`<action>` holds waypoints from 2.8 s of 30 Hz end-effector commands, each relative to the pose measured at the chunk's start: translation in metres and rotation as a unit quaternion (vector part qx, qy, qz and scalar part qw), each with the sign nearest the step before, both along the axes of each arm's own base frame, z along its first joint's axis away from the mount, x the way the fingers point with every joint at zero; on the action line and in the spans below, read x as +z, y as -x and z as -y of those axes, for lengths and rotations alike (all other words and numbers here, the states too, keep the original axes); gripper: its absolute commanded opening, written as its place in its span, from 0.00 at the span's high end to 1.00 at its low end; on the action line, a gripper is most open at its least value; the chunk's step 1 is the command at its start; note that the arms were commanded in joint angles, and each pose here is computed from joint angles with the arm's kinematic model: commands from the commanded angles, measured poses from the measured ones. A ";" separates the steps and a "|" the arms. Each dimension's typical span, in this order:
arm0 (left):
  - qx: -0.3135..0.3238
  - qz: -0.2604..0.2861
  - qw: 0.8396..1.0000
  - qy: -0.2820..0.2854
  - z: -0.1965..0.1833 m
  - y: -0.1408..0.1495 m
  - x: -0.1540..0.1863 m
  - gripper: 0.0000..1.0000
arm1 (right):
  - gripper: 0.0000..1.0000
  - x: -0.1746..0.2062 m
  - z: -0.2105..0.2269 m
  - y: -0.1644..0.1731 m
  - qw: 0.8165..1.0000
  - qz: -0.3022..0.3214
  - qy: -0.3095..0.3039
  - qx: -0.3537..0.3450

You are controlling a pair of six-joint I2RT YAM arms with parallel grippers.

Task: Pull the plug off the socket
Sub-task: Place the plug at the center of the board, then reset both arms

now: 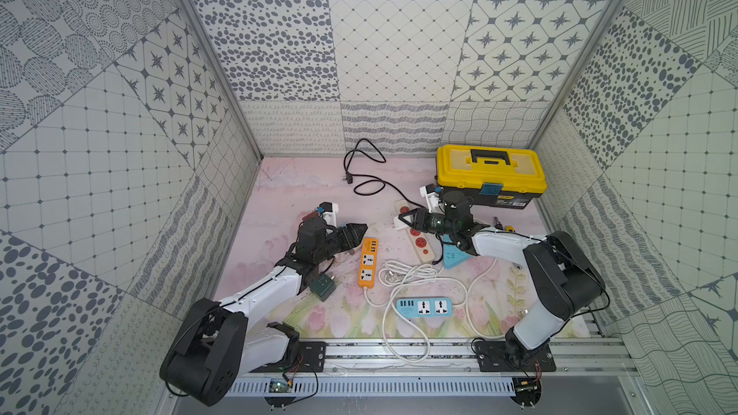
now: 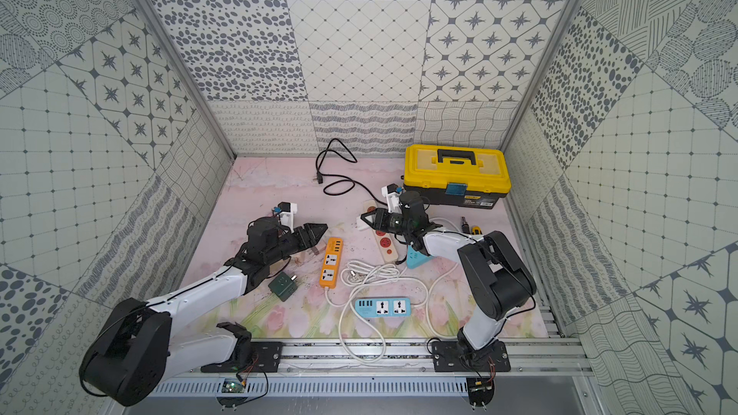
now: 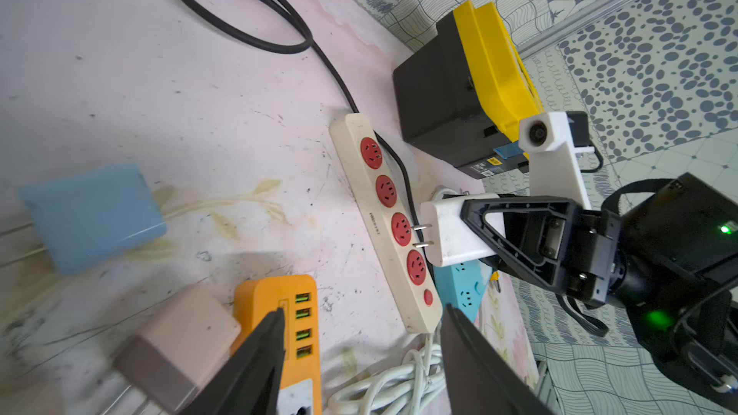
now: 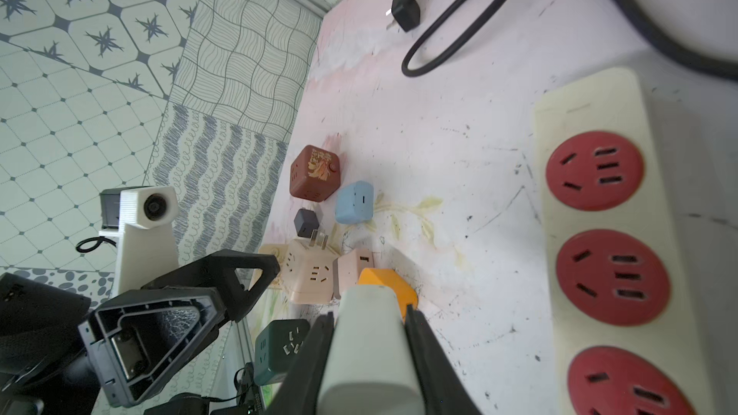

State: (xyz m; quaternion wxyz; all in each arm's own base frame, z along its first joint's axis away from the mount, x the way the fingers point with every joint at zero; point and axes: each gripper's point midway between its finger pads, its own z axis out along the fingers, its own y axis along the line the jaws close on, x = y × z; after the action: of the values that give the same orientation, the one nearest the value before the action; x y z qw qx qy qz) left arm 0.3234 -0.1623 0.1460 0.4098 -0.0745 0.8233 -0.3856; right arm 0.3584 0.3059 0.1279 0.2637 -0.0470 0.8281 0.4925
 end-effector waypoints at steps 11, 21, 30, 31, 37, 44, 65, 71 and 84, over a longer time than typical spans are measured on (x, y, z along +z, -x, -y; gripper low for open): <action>0.108 0.112 0.987 -0.028 -0.054 0.013 0.043 0.18 | 0.81 -0.027 -0.107 -0.037 0.998 -0.008 0.028 0.062; 0.140 0.134 0.980 -0.040 -0.071 0.029 0.055 0.15 | 0.63 -0.053 -0.127 -0.061 0.994 -0.031 0.080 0.073; 0.155 0.152 0.975 -0.044 -0.079 0.038 0.065 0.14 | 0.30 -0.038 -0.114 -0.059 0.984 0.012 0.165 0.073; 0.155 0.153 0.975 -0.044 -0.079 0.039 0.066 0.14 | 0.28 -0.034 -0.110 -0.059 0.981 0.023 0.177 0.071; 0.156 0.164 0.973 -0.047 -0.082 0.046 0.071 0.14 | 0.24 0.019 -0.060 -0.044 0.959 0.123 0.252 0.048; 0.165 0.161 0.972 -0.045 -0.086 0.048 0.063 0.00 | 0.22 0.069 0.032 0.002 0.920 0.238 0.309 -0.034; 0.131 0.167 0.975 -0.063 -0.076 0.046 0.059 0.00 | 0.00 0.038 0.353 -0.006 0.810 0.210 0.339 -0.430; 0.137 0.161 0.973 -0.087 -0.080 0.043 0.057 0.00 | 0.01 -0.010 0.323 -0.056 0.835 0.230 0.336 -0.370; 0.195 0.140 0.920 -0.309 -0.121 0.006 0.051 0.00 | 0.01 -0.022 0.304 -0.046 0.815 0.266 0.372 -0.356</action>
State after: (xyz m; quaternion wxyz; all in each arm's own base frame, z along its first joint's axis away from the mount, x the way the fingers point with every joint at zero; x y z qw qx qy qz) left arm 0.2998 -0.0725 0.1982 0.5787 -0.0805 0.7905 -0.1836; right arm 0.3960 0.0077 0.0839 0.5609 0.0177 0.8277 0.0011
